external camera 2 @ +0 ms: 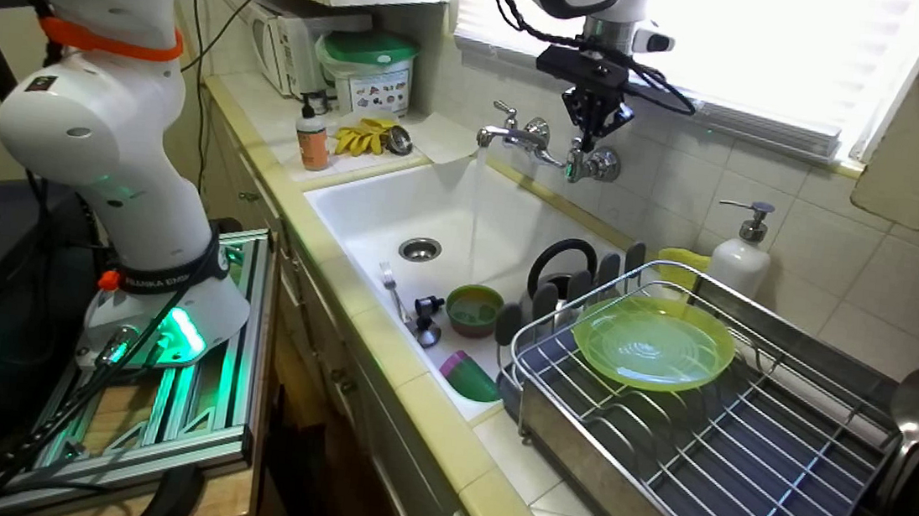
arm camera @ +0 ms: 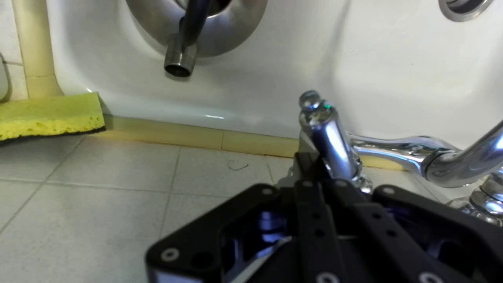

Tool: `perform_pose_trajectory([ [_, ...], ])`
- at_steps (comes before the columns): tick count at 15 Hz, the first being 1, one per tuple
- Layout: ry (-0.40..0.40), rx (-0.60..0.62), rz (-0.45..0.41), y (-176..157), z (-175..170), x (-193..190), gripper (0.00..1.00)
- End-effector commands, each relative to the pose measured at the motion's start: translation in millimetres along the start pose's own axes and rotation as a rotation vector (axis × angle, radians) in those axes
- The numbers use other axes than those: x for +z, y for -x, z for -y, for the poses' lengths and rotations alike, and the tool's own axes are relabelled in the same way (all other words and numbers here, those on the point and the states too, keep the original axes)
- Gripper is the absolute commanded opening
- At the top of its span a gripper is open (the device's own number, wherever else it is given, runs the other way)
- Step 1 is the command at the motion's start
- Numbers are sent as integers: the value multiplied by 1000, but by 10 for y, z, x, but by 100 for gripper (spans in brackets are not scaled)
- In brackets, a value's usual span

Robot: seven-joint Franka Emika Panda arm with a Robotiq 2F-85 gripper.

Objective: Push both faucet handles forwards.

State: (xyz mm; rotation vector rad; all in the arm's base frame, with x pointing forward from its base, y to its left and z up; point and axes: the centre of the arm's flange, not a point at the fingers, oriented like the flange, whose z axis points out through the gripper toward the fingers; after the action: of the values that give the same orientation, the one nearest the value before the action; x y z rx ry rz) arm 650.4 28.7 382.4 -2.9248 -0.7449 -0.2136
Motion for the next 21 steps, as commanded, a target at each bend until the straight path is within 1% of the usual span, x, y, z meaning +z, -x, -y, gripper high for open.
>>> perform_pose_trajectory([
  [1, 83, -105, -30, -73, 354, -256, 0],
  [3, 122, -161, -28, -164, 524, -382, 0],
  [4, 156, -205, -23, -211, 617, -437, 0],
  [6, 169, -281, -35, -305, 780, -520, 0],
  [9, 122, -403, -61, -480, 1011, -590, 0],
  [11, 83, -492, -61, -608, 1185, -605, 0],
  [14, 38, -620, -34, -822, 1485, -529, 0],
  [15, 24, -644, -28, -880, 1575, -503, 0],
  [16, 68, -584, -50, -690, 1517, -552, 0],
  [18, 62, -595, -50, -726, 1592, -529, 1],
  [21, 66, -585, -50, -714, 1529, -540, 1],
])
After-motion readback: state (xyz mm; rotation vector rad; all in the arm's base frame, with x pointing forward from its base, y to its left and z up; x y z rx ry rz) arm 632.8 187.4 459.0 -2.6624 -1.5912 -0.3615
